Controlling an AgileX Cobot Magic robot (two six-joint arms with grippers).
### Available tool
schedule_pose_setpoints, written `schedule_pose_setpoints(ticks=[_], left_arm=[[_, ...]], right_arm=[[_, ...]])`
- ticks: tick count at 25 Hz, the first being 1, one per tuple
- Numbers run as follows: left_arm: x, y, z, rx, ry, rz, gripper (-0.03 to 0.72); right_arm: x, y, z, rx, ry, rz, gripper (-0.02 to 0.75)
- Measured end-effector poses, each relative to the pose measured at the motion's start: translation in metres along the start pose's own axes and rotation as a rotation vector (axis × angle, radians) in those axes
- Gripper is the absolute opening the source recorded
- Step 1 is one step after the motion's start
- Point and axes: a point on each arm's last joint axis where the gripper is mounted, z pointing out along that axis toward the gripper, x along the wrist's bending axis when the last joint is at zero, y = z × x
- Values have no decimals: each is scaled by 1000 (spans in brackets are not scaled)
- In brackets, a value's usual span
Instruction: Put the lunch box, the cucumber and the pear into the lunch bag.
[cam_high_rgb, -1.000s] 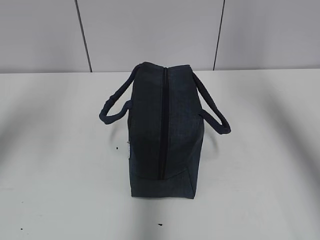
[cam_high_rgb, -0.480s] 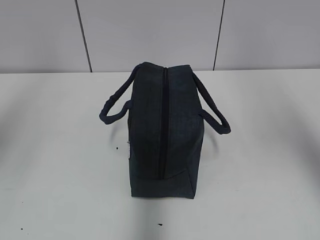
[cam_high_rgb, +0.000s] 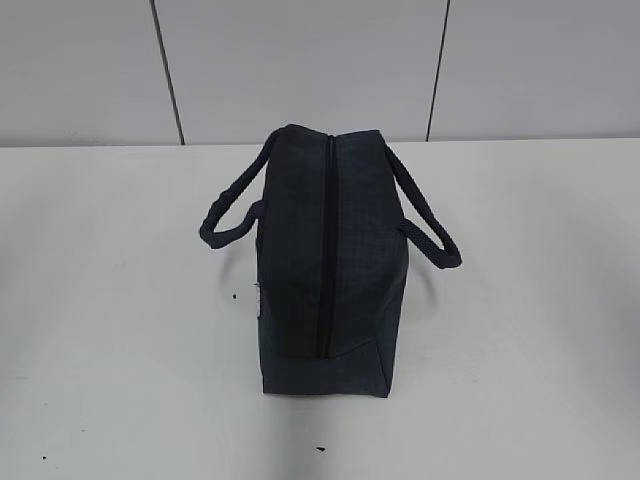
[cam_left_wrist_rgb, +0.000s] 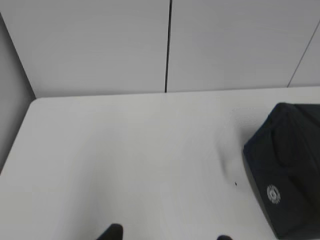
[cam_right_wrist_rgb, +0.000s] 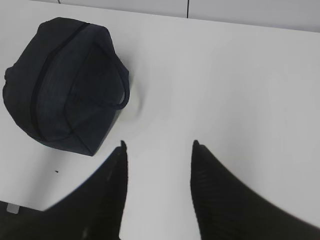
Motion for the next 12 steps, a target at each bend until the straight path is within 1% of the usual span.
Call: schedule_pose_setpoints(ticks=[5, 8, 12], left_arm=[[-5, -64, 2, 30, -52, -16, 351], [-6, -102, 7, 38, -69, -21, 351], [-7, -142, 11, 17, -74, -25, 351]], right_arm=[[6, -48, -13, -30, 8, 26, 333], [7, -74, -8, -13, 8, 29, 333], [6, -108, 5, 25, -13, 27, 332]])
